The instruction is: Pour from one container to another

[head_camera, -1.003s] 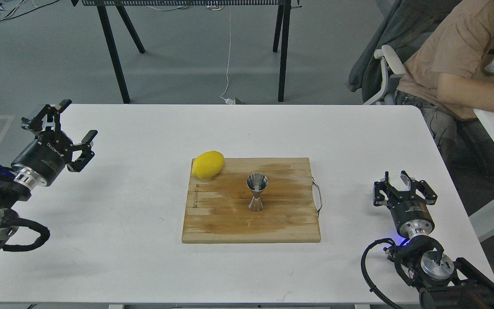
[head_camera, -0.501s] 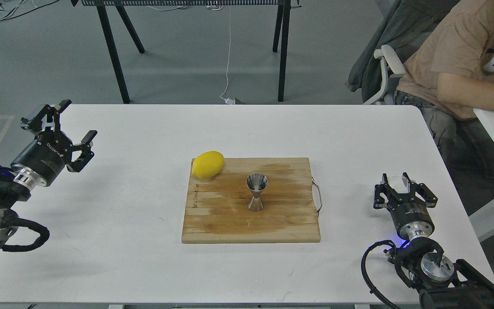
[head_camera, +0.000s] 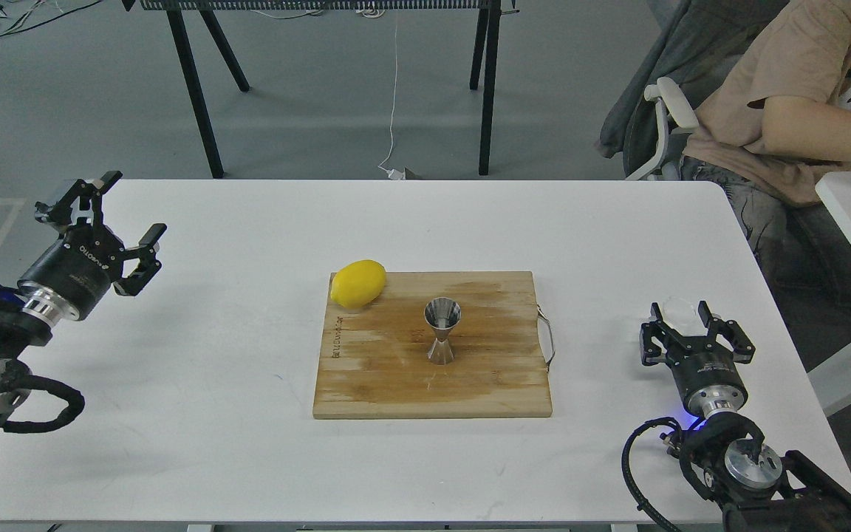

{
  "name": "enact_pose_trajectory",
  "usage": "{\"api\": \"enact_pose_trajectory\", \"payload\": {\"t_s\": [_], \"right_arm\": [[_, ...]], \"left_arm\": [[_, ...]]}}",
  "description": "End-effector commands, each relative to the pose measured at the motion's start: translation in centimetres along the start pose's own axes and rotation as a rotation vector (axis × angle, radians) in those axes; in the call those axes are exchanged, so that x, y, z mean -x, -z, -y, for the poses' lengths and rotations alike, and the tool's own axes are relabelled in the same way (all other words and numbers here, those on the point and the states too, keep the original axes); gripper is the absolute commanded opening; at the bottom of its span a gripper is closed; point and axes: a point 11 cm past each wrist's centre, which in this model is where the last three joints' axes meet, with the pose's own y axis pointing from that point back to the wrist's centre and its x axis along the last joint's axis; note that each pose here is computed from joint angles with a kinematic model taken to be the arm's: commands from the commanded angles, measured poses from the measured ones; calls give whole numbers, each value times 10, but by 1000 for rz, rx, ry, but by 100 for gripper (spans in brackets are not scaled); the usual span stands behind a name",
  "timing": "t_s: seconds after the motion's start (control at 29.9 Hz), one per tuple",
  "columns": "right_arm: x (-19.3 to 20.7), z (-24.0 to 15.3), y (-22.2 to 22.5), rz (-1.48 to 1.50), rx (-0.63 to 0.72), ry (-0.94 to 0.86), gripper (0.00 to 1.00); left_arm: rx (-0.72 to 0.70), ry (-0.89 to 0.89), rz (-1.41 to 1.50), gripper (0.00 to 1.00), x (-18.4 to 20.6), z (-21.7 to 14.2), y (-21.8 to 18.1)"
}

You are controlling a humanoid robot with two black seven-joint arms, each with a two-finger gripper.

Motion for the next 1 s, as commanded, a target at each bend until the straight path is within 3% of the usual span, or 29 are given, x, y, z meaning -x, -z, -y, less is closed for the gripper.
{"api": "enact_pose_trajectory", "payload": {"t_s": [0.0,0.27,0.53,0.77,0.97], "right_arm": [[2,0,-1,3,3,7,91],[22,2,-5,20,22,70,96],[60,4,24,-115,90,167,96],[112,5,64,-344,169,255,98],[163,10,60,-488,239,378,98]], "left_arm": [[-1,0,-2,94,0,0,1],[-1,0,-2,94,0,0,1],[-7,-24,4,95,-7,-3,3],[-17,-25,-3,96,-5,-4,10],[-27,-21,-27,96,0,-4,22]]}}
